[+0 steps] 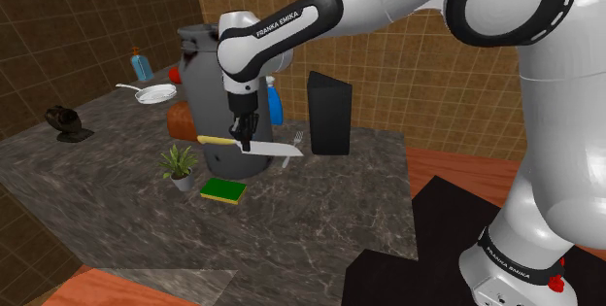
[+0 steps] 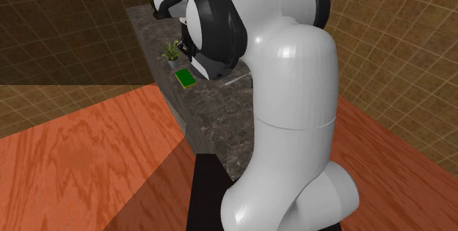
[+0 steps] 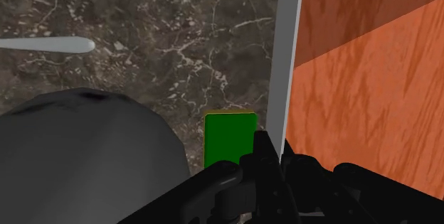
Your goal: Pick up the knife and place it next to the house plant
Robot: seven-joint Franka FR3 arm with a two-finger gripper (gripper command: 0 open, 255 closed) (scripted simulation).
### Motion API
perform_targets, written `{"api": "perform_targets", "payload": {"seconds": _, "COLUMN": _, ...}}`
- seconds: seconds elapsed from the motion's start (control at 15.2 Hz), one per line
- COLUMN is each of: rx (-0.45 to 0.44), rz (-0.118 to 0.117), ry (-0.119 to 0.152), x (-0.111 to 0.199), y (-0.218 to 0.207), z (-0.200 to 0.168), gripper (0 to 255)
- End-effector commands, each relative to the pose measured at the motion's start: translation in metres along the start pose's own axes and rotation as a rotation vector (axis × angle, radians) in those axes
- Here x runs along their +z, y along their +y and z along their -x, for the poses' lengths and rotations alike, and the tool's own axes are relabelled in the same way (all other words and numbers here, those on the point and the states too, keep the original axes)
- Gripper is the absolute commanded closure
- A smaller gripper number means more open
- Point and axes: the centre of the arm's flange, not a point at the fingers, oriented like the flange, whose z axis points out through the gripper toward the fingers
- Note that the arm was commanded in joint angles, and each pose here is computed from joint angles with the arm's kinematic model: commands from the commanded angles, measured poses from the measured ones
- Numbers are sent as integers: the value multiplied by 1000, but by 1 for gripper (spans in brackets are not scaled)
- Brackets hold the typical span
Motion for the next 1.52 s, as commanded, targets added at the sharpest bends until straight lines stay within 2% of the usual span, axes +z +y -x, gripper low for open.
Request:
{"api": "perform_targets", "payload": {"seconds": 0.0, "rx": 17, "rz": -4, "ry": -24, "x": 21, "y": 13, "z": 4, "gripper": 255}}
{"api": "perform_targets", "payload": {"seconds": 1.25, "rx": 17, "rz": -4, "ry": -24, "x": 120, "y": 28, "z": 6, "gripper": 255}}
{"api": "perform_targets", "payload": {"seconds": 1.32, "rx": -27, "rz": 29, "ry": 105, "x": 31, "y": -2, "z": -12, "gripper": 255}}
{"api": "perform_targets", "payload": {"seconds": 1.39, "rx": -27, "rz": 29, "ry": 105, "x": 31, "y": -2, "z": -12, "gripper": 0}}
{"api": "perform_targets", "payload": {"seconds": 1.45, "rx": -36, "rz": 4, "ry": 78, "x": 19, "y": 2, "z": -22, "gripper": 0}}
